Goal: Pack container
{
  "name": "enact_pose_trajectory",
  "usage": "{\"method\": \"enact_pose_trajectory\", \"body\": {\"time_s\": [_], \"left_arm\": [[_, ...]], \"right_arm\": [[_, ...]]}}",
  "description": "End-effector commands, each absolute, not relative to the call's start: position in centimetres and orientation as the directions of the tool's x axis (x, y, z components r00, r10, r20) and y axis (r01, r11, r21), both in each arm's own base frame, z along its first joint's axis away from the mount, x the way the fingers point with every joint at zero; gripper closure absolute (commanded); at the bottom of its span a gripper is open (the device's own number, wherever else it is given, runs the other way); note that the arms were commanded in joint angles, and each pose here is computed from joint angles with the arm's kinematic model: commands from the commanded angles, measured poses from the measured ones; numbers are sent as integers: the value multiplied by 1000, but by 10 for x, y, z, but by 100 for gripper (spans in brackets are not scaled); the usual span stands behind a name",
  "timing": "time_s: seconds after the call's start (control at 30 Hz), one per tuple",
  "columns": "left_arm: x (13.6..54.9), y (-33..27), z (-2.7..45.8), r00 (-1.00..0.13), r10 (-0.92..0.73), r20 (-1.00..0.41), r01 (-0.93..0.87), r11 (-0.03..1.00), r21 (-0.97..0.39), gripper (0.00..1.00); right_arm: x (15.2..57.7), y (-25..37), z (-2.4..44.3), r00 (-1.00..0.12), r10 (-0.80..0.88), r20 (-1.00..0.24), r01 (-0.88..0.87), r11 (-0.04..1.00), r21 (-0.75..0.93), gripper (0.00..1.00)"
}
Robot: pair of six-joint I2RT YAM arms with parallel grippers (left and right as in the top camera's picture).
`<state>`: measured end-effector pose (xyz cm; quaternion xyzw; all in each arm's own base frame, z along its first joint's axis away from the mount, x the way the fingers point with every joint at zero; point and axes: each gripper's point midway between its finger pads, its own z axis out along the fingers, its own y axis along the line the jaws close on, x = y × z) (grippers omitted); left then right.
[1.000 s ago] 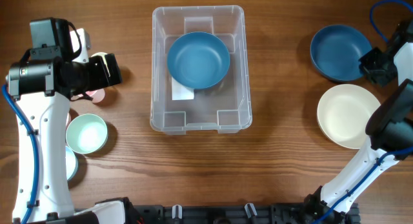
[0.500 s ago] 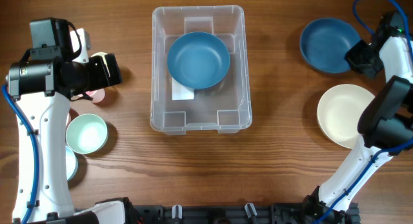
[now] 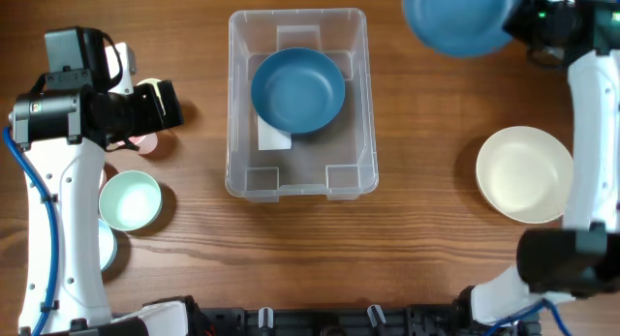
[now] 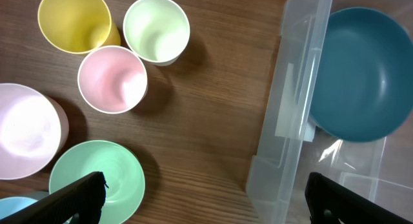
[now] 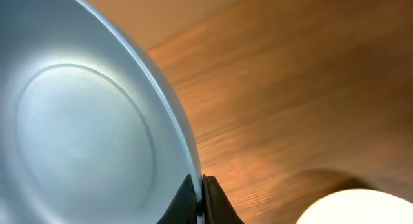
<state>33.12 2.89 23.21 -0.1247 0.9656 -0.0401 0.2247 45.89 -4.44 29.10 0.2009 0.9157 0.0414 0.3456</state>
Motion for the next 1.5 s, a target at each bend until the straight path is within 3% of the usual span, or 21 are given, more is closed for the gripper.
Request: {"method": "enact_pose_trajectory", "body": {"time_s": [0.0, 0.13, 0.27, 0.47, 0.6, 0.63, 0.7, 0.77, 0.87, 0.93, 1.03, 1.1, 1.23, 1.33, 1.47], "left_arm": [[334, 28, 234, -869, -244, -430, -202, 969, -143, 0], [334, 28, 234, -869, -244, -430, -202, 969, -143, 0], [334, 28, 234, -869, -244, -430, -202, 969, -143, 0], [334, 28, 234, -869, -244, -430, -202, 969, -143, 0], [334, 28, 234, -869, -244, -430, -201, 969, -143, 0], [334, 28, 234, -869, -244, -430, -201, 969, -143, 0], [334, 28, 234, -869, -244, -430, -201, 969, -143, 0], [334, 28, 234, -869, -244, -430, -201, 969, -143, 0], [334, 28, 234, -869, -244, -430, -202, 969, -143, 0], [334, 28, 234, -869, -244, -430, -202, 969, -143, 0], [334, 28, 234, -869, -244, -430, -202, 969, -143, 0], [334, 28, 234, -869, -244, -430, -201, 969, -143, 0], [334, 28, 234, -869, -244, -430, -202, 969, -143, 0], [334, 28, 234, -869, -244, -430, -202, 969, -143, 0], [334, 28, 234, -869, -244, -430, -202, 969, -143, 0]], "right_arm": [[452, 34, 291, -762, 231, -605, 142, 971, 192, 96], [450, 131, 271, -807, 64, -587, -54, 982, 182, 96], [460, 183, 220, -849, 17, -527, -83, 983, 166, 96], [474, 208, 117, -922, -45, -384, -96, 989, 115, 96], [485, 213, 106, -916, -43, -399, -101, 987, 125, 96], [486, 214, 108, -913, -41, -407, -102, 987, 128, 93], [488, 214, 113, -906, -44, -422, -108, 986, 130, 70], [488, 214, 131, -889, -59, -453, -131, 983, 130, 55], [487, 201, 186, -835, -27, -550, -112, 986, 122, 50], [482, 182, 236, -777, 22, -629, -70, 990, 121, 41], [460, 116, 301, -681, 232, -695, 166, 973, 162, 36], [435, 64, 318, -635, 398, -662, 347, 913, 216, 36], [375, -25, 292, -616, 616, -490, 636, 757, 152, 24], [344, -58, 241, -661, 658, -362, 704, 710, 6, 19], [336, -64, 171, -682, 673, -287, 713, 698, -59, 19]]}}
